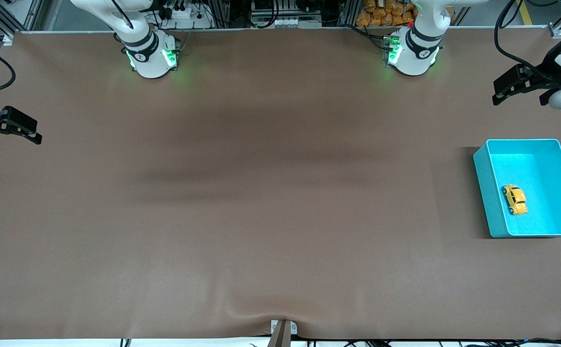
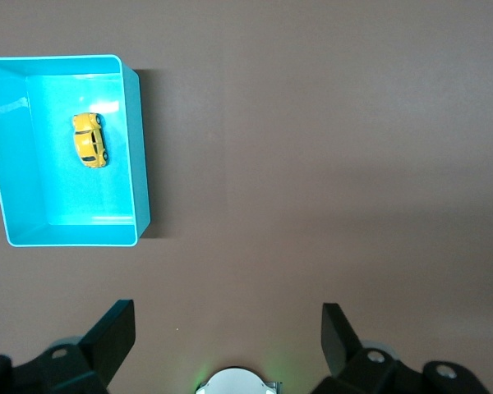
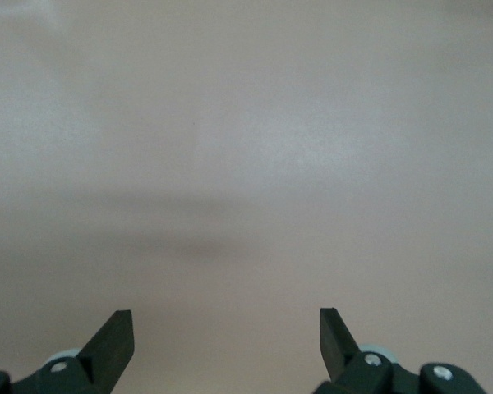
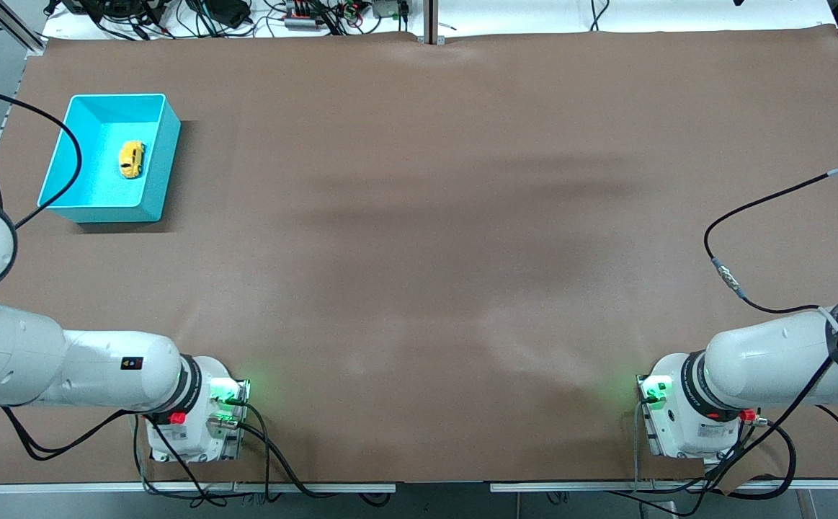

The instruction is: Wind and store yellow beetle car

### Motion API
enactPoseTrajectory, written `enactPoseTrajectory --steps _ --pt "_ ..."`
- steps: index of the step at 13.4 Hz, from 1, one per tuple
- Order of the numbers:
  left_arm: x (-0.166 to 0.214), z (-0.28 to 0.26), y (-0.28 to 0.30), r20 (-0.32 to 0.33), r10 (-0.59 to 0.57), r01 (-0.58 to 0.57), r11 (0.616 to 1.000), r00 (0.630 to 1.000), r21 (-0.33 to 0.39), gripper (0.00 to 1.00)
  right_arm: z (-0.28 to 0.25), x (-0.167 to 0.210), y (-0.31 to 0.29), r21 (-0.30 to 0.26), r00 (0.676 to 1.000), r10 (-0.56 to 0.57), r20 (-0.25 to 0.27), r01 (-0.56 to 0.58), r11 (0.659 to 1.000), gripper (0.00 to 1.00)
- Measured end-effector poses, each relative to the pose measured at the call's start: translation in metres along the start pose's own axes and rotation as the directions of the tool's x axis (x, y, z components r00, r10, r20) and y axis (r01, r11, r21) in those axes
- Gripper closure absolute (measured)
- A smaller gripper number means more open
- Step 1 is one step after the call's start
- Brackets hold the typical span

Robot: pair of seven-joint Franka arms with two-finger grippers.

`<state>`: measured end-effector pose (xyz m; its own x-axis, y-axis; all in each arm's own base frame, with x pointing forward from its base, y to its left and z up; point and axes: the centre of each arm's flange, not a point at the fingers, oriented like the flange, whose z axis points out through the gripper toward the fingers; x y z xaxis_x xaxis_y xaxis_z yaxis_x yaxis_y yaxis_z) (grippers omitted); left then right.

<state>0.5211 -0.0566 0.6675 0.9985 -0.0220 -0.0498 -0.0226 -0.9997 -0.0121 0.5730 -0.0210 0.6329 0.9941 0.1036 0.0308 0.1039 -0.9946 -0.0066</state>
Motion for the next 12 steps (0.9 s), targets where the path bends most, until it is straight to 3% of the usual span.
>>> enactPoseTrajectory --steps 12 --pt "0.0004 0.0007 0.0015 0.005 -0.021 0.021 0.999 1.000 -0.026 0.00 0.0018 -0.0006 -0.0009 0.001 1.000 -0.001 0.009 0.001 1.000 0.00"
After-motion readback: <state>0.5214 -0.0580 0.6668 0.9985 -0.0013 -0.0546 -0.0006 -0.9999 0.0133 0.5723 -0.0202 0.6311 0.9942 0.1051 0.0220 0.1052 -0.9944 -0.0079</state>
